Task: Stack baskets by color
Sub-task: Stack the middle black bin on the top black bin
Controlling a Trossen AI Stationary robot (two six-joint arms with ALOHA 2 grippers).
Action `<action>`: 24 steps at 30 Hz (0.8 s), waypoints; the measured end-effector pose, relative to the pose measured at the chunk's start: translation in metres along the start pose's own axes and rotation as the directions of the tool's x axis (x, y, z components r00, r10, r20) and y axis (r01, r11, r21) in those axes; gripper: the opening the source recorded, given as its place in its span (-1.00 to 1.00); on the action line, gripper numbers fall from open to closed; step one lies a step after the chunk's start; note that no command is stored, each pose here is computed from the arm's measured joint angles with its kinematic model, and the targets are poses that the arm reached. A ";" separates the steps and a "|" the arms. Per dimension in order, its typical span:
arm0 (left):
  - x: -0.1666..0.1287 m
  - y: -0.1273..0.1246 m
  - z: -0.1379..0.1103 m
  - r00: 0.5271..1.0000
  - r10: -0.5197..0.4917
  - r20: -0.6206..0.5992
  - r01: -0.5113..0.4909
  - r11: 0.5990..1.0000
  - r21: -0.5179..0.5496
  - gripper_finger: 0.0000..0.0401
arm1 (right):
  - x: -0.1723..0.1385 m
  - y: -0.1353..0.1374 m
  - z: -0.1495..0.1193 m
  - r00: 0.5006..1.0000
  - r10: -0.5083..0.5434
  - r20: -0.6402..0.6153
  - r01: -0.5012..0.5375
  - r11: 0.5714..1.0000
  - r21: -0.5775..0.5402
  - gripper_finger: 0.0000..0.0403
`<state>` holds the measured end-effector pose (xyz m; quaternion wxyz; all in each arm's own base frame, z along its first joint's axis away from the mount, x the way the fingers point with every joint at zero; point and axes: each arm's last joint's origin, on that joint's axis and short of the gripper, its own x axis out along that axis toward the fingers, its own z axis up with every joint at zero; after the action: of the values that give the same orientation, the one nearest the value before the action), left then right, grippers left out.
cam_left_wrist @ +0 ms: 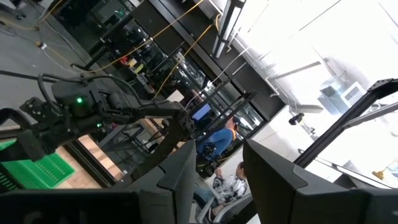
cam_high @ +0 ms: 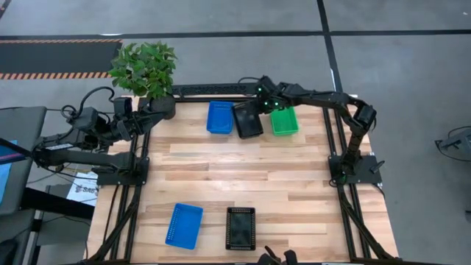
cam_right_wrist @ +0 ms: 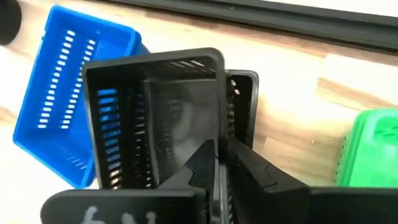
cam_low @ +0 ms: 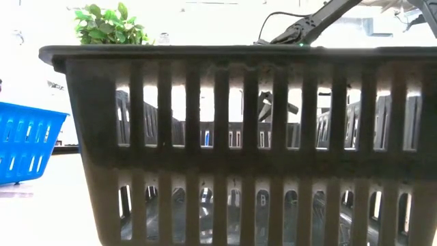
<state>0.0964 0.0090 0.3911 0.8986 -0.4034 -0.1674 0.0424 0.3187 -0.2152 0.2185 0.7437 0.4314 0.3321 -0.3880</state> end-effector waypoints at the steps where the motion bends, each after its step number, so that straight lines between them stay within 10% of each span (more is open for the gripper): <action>1: 0.000 0.000 0.000 1.000 0.000 0.000 0.000 1.000 0.000 -0.39 | 0.001 -0.001 -0.001 1.000 -0.001 -0.001 0.001 1.000 -0.005 -0.67; 24: 0.000 0.002 -0.001 0.999 0.036 0.003 -0.036 0.999 0.003 -0.39 | -0.008 0.018 -0.008 0.999 0.049 0.014 -0.046 0.987 -0.153 -0.67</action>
<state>0.0969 0.0098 0.3888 0.8981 -0.4049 -0.1613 0.0593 0.3289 -0.2002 0.2286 0.7865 0.3777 0.3437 -0.3473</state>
